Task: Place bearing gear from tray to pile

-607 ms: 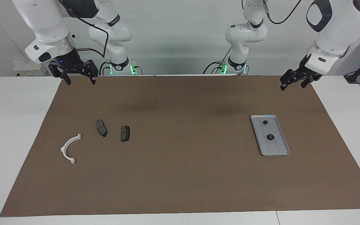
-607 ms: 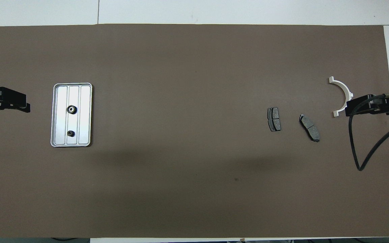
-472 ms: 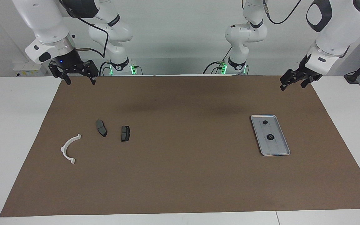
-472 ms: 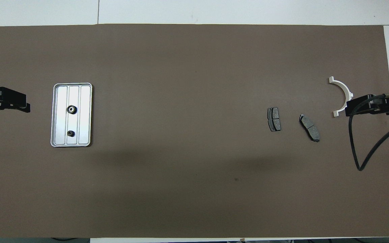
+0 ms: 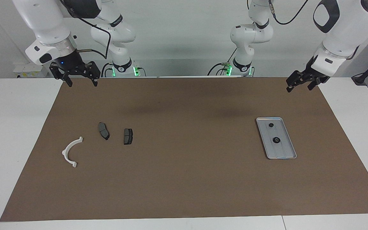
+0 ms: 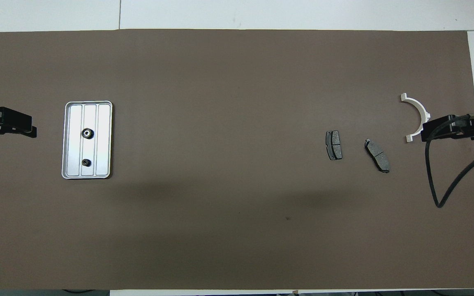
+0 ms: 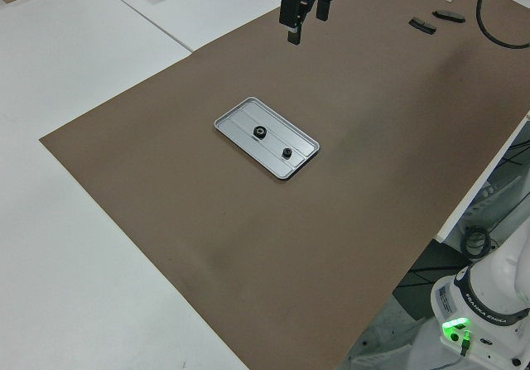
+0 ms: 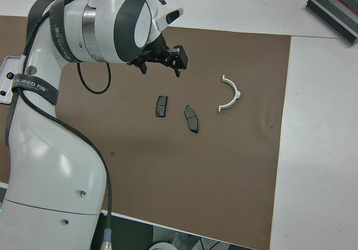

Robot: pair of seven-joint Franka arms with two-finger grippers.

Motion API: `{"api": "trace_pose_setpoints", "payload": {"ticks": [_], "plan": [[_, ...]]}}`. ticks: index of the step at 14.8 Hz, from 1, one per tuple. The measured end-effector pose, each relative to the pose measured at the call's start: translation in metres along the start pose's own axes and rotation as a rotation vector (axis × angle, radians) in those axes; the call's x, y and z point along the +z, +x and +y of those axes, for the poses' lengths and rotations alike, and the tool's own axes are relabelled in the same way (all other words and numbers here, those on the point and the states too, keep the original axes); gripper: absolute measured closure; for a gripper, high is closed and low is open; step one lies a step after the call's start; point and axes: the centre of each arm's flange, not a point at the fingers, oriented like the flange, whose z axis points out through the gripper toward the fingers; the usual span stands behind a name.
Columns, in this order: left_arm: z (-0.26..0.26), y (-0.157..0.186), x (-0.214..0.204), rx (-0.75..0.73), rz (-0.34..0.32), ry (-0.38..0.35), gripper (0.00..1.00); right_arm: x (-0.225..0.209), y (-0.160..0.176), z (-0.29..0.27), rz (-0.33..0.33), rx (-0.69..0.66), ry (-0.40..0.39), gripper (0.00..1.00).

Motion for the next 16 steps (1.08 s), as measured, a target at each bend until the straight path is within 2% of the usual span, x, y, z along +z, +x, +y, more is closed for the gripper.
{"api": "trace_pose_setpoints", "payload": {"ticks": [2, 4, 9, 12, 16], "plan": [[0.000, 0.001, 0.004, -0.002, 0.002, 0.000, 0.00, 0.000, 0.000, 0.000, 0.000, 0.000, 0.000, 0.00], [-0.001, 0.005, 0.018, -0.004, 0.040, -0.001, 0.00, 0.000, 0.000, 0.000, 0.000, 0.001, 0.000, 0.00], [-0.004, 0.029, 0.090, -0.010, 0.081, -0.001, 0.00, 0.000, 0.000, 0.000, 0.000, 0.001, 0.000, 0.00], [-0.013, 0.058, 0.143, -0.028, 0.079, 0.001, 0.00, 0.000, 0.000, 0.000, 0.000, 0.001, 0.000, 0.00], [-0.020, 0.081, 0.201, -0.040, 0.046, 0.006, 0.00, 0.000, 0.000, 0.000, 0.000, 0.001, 0.000, 0.00]]}}
